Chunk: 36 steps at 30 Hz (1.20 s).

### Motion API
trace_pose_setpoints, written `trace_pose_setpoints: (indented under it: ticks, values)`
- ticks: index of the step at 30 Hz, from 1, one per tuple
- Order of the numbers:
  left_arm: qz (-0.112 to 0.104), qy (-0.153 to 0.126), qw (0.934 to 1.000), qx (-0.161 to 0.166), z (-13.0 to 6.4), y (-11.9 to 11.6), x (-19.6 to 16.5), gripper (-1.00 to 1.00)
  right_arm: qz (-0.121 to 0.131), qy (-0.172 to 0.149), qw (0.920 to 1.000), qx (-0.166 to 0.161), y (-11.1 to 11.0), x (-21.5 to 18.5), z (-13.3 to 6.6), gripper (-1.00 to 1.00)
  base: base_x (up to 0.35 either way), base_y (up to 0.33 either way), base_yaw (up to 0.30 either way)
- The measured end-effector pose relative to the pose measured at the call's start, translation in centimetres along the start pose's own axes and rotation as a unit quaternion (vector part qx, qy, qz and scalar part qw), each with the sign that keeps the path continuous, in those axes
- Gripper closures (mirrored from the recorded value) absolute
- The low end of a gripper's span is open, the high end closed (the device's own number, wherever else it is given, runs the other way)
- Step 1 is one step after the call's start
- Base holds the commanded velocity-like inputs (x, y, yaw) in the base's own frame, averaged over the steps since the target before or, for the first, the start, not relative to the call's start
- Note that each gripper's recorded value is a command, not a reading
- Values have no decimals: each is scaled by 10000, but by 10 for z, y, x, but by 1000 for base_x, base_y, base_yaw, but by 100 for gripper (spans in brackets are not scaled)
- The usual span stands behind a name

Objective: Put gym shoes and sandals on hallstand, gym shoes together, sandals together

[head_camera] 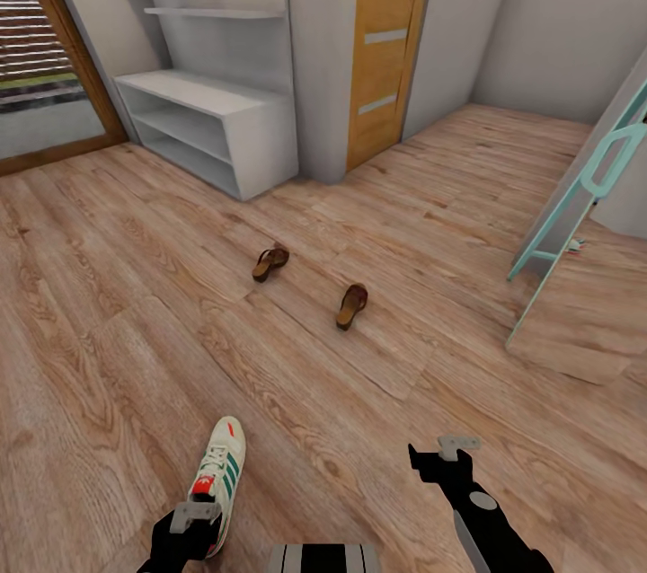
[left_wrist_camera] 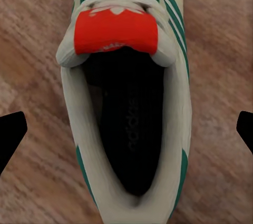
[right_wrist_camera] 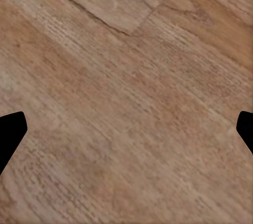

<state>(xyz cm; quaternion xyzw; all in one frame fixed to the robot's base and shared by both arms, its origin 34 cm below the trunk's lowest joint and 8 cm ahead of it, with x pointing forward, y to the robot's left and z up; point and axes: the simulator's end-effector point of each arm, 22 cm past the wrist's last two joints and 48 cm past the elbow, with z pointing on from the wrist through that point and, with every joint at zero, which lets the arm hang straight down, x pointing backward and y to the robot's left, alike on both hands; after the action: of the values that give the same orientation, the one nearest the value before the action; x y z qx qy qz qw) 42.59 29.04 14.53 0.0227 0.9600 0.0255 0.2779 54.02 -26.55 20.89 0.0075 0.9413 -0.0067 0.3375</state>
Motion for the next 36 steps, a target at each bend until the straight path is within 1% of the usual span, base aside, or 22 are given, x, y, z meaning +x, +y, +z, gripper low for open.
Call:
trace_pose_setpoints:
  ticks: [2, 8, 11, 13, 22, 24, 28, 31, 36]
  values:
    - [0, 5, 10000, 0, 0, 0, 0, -100, -2, 4, 10000, -1, 0, 0, 0, -100, 0, 0, 0]
    - [9, 147, 9999, 12, 4, -1, 16, -100, -5, 173, 9999, 0, 0, 18, 6, -100, 0, 0, 0]
    - [10, 159, 9999, 15, 5, -2, 21, -100, -7, 250, 9997, 0, 0, 27, 8, -100, 0, 0, 0]
    - [8, 69, 10000, 15, 5, -2, 17, -100, -5, 256, 9997, 2, 0, 27, 8, -100, 0, 0, 0]
    - [14, -95, 10000, 15, 7, -2, 4, -100, -2, 256, 9997, 5, 0, 27, 9, -100, 0, 0, 0]
    - [18, -190, 9998, 13, 8, -1, -5, -100, -4, 254, 9997, 3, 0, 27, 9, -100, 0, 0, 0]
    - [29, -517, 9987, 6, 11, 0, -36, -100, -6, 253, 9997, 1, 0, 27, 9, -100, 0, 0, 0]
    - [36, -650, 9979, 4, 12, 0, -49, -100, -11, 253, 9997, -7, 1, 27, 9, -100, 0, 0, 0]
    - [37, -682, 9977, 12, 12, -1, -51, -100, -16, 254, 9997, -21, 2, 27, 9, -100, 0, 0, 0]
